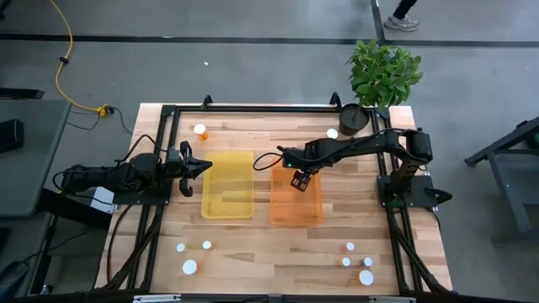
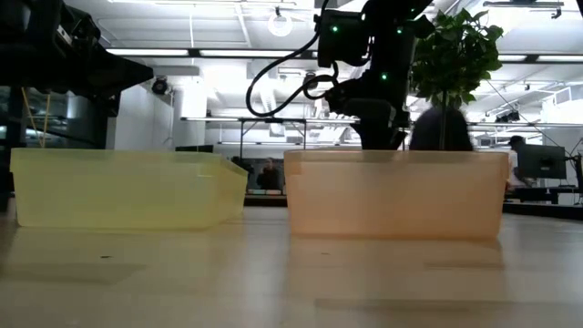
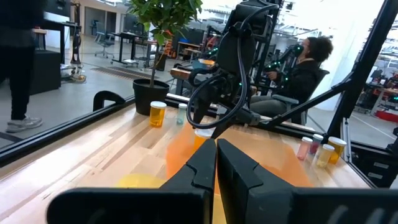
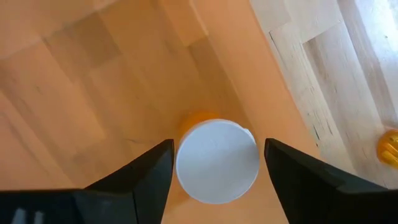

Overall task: Pick and place medicine bottles into bin by pill shape (circle, oval)
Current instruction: Put the orange capsule bottle into the orange bin

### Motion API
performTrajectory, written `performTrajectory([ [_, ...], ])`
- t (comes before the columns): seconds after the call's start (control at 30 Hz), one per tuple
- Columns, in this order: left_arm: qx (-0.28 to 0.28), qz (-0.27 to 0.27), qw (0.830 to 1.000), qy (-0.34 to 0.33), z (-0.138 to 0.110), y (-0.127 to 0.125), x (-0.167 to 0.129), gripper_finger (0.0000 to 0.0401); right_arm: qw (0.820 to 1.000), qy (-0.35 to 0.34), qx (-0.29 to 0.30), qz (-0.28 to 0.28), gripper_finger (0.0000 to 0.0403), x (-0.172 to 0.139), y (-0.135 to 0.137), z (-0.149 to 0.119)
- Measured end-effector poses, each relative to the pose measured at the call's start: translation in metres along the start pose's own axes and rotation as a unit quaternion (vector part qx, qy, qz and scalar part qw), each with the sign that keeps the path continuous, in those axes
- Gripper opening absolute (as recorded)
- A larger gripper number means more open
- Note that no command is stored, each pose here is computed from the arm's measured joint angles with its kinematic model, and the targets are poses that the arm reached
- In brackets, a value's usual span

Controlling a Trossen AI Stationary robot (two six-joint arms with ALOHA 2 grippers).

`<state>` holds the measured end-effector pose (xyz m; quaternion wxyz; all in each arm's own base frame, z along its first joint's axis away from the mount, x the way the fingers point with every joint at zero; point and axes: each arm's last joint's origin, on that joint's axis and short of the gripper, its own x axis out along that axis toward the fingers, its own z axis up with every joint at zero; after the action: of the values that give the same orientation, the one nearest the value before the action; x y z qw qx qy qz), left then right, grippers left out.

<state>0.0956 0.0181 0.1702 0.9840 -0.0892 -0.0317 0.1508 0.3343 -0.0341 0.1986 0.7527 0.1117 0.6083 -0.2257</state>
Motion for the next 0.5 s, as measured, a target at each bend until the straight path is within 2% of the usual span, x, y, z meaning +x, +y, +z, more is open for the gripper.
performTrajectory([
  [0.13, 0.0, 0.0, 1.0, 0.0, 0.0, 0.0, 0.0, 0.0005, 1.0, 0.0, -0.027, 0.0, 0.0245, -0.002, -0.001, -0.001],
  [0.23, 0.0, 0.0, 1.0, 0.0, 0.0, 0.0, 0.0, 0.0005, 0.998, -0.003, -0.058, -0.011, 0.0245, -0.019, -0.005, -0.001],
  [0.37, 0.0, -0.001, 1.0, 0.0, 0.0, 0.0, 0.0, 0.0005, 0.993, -0.083, -0.055, -0.07, 0.0245, -0.056, -0.014, -0.005],
  [0.5, 0.0, -0.001, 1.0, 0.0, 0.0, 0.0, 0.0, 0.0005, 0.985, -0.158, -0.037, -0.062, 0.0245, -0.083, -0.025, -0.026],
])
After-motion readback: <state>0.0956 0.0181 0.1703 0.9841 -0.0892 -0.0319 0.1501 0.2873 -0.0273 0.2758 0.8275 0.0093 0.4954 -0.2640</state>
